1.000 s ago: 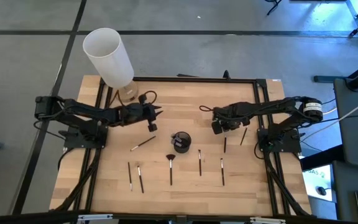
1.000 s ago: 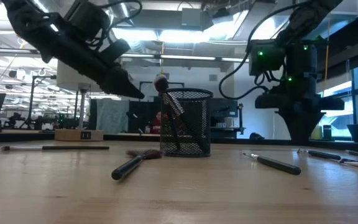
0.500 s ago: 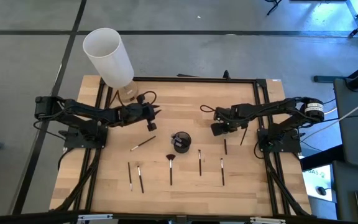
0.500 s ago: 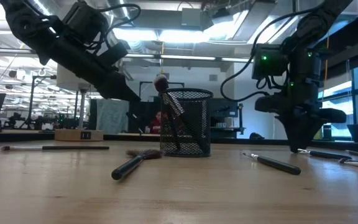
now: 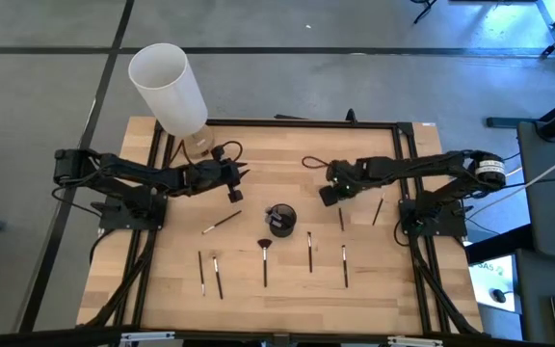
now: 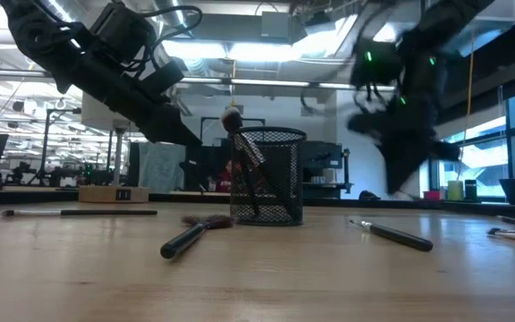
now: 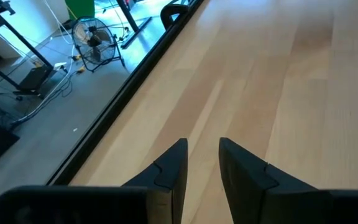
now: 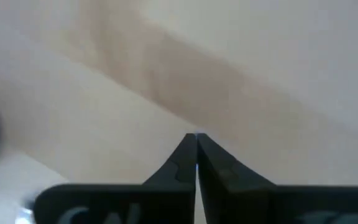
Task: Pick & Place Makeup Brushes
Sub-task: Put the eyeshadow brush into the makeup organizer
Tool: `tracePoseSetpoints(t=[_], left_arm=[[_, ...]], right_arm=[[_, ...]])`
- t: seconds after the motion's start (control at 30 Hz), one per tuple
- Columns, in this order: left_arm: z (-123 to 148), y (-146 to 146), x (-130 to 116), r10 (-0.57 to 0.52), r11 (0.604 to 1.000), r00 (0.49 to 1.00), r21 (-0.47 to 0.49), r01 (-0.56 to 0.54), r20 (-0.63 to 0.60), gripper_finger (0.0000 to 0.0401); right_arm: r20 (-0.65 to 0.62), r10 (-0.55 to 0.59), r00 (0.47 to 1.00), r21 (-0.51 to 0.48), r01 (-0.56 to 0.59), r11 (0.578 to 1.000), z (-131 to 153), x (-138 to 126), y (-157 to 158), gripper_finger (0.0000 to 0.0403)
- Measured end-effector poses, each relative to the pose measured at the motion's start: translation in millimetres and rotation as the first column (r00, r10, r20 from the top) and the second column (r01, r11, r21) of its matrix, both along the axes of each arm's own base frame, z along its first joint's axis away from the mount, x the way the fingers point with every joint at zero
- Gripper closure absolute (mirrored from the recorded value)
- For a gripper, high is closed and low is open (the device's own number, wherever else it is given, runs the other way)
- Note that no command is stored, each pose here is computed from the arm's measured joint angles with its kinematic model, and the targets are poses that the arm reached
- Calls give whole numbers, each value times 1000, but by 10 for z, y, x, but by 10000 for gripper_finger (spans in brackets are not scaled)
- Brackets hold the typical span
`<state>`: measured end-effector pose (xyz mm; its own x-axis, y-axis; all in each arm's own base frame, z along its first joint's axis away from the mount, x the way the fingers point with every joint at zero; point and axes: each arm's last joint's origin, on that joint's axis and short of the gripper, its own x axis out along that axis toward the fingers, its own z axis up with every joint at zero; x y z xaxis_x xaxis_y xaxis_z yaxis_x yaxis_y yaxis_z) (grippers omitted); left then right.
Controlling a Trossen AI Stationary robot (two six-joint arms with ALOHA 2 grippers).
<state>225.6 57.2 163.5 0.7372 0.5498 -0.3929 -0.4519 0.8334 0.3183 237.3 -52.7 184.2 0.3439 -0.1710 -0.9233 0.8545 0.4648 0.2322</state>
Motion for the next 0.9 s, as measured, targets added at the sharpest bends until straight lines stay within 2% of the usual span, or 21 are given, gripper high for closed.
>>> tracePoseSetpoints(t=[0.13, 0.23, 0.33, 0.43, 0.57, 0.67, 0.8, 0.9], left_arm=[[0, 1, -1, 8, 1000, 1000, -3, -8, 3, 313], [0, 1, -1, 11, 1000, 1000, -9, -11, 8, 313], [0, 1, -1, 12, 1000, 1000, -11, -11, 9, 313], [-7, -1, -3, 9, 1000, 1000, -19, -9, 6, 313], [-7, -2, -3, 11, 999, 1000, -30, -11, 13, 313], [-8, -2, -3, 11, 999, 1000, -31, -10, 13, 313], [-8, -2, -3, 10, 999, 1000, -30, -10, 13, 313], [-7, -2, -2, 10, 999, 1000, -30, -10, 13, 313]], right_arm=[[128, 44, 991, -194, -19, 981, 459, 136, 59, 400], [241, 165, 956, -361, -69, 930, 755, 267, 180, 400], [367, 293, 883, -491, -84, 867, 965, 421, 359, 400], [436, 414, 799, -591, -93, 802, 1086, 532, 543, 401], [440, 525, 729, -700, -88, 709, 1195, 593, 717, 401], [417, 551, 723, -736, -87, 671, 1165, 659, 778, 401], [340, 576, 744, -770, -131, 624, 942, 843, 804, 401], [290, 646, 706, -803, -188, 566, 818, 971, 834, 399]])
